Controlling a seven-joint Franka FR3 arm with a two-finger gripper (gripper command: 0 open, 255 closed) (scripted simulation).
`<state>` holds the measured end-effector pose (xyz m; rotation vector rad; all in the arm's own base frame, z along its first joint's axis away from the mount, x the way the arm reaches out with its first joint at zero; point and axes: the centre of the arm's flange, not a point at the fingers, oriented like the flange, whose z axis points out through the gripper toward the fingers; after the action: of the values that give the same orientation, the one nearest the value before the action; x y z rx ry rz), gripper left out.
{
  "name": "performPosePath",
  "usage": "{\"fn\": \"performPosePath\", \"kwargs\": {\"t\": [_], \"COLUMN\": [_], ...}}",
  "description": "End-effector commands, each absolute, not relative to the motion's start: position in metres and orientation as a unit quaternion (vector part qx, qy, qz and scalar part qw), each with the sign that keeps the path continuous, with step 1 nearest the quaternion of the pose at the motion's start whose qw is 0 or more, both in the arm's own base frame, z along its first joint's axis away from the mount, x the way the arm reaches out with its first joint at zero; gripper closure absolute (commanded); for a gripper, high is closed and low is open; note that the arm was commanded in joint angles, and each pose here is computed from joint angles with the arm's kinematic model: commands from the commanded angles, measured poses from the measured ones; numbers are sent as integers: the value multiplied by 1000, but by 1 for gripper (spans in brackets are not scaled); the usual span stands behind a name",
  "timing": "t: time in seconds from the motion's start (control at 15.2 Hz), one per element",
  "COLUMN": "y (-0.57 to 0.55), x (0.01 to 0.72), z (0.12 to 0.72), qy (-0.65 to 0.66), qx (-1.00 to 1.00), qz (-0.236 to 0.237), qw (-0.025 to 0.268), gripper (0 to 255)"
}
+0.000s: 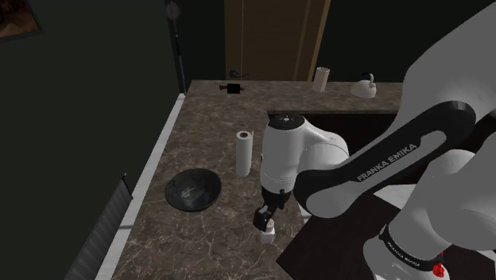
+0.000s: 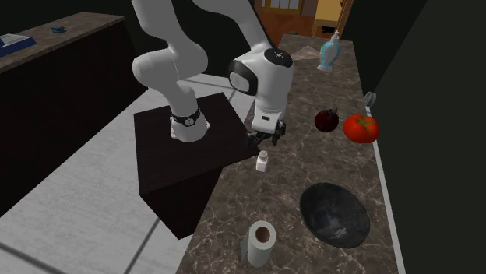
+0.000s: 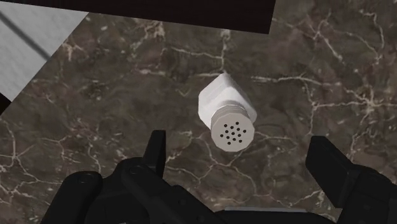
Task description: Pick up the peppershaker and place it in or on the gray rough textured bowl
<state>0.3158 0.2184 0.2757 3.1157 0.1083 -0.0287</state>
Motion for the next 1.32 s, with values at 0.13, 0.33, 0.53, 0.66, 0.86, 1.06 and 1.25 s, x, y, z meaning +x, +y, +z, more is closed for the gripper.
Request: {"fn": "performPosePath", "kwargs": {"t": [0.13, 0.33, 0.53, 0.66, 0.86, 1.06, 1.25], "y": [220, 220, 219, 219, 219, 219, 219], "x": [317, 316, 316, 316, 316, 316, 316], "z": [252, 237, 234, 234, 234, 234, 234], "qy": [35, 35, 35, 35, 35, 35, 35], "qx": [999, 999, 999, 999, 999, 999, 999], "qz": [-10, -10, -10, -10, -10, -10, -10], "qw": [12, 12, 12, 12, 12, 12, 12], "gripper": [0, 0, 0, 0, 0, 255, 255]}}
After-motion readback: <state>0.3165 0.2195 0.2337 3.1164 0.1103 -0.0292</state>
